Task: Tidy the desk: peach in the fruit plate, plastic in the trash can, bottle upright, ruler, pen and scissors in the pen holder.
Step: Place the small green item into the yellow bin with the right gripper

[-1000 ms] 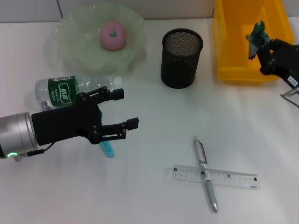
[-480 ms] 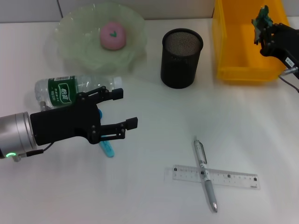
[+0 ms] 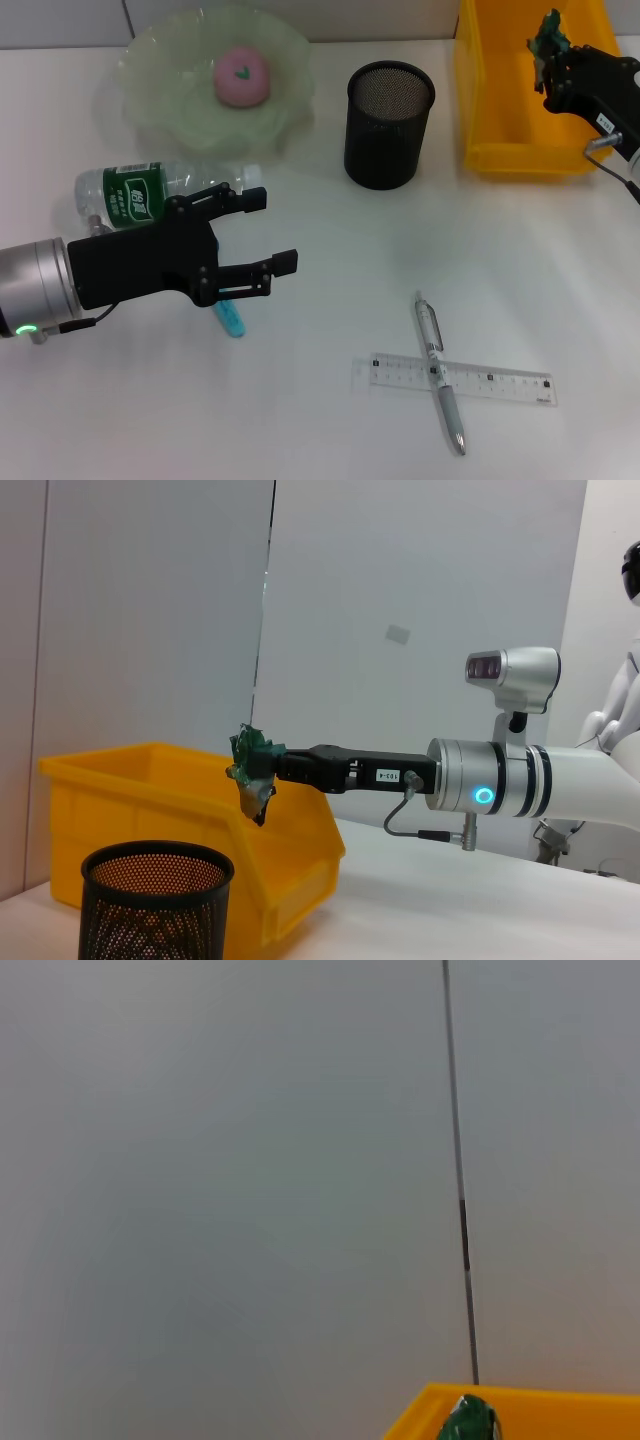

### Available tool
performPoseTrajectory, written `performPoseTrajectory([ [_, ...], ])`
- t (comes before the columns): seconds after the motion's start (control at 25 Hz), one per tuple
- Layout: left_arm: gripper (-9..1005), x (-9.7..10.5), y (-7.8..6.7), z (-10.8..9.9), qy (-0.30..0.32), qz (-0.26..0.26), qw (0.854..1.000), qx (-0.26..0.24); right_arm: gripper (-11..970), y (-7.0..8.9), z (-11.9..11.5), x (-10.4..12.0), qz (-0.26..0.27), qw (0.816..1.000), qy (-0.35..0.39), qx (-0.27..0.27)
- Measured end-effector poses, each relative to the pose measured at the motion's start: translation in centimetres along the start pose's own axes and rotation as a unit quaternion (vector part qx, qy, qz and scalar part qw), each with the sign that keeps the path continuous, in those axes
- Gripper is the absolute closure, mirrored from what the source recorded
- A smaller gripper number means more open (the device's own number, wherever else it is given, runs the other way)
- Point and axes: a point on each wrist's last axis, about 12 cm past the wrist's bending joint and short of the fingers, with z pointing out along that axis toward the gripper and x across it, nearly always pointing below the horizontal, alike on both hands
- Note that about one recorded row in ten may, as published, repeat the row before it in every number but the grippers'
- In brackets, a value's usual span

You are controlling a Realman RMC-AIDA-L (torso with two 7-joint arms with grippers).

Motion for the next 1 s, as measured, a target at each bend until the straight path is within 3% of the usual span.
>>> performPoseTrajectory([
  [0.4,137,-0.01,-0.01,0.04,0.000,0.000,1.000,0.000,928,-0.01,-0.10,0.10,0.004,1.000,0.002,0.001],
  [1.0,136,-0.09,0.13,-0.12,0.001,0.005,1.000,0.000,809,0.03,0.01,-0.06,0.008,1.000,-0.004,0.001],
])
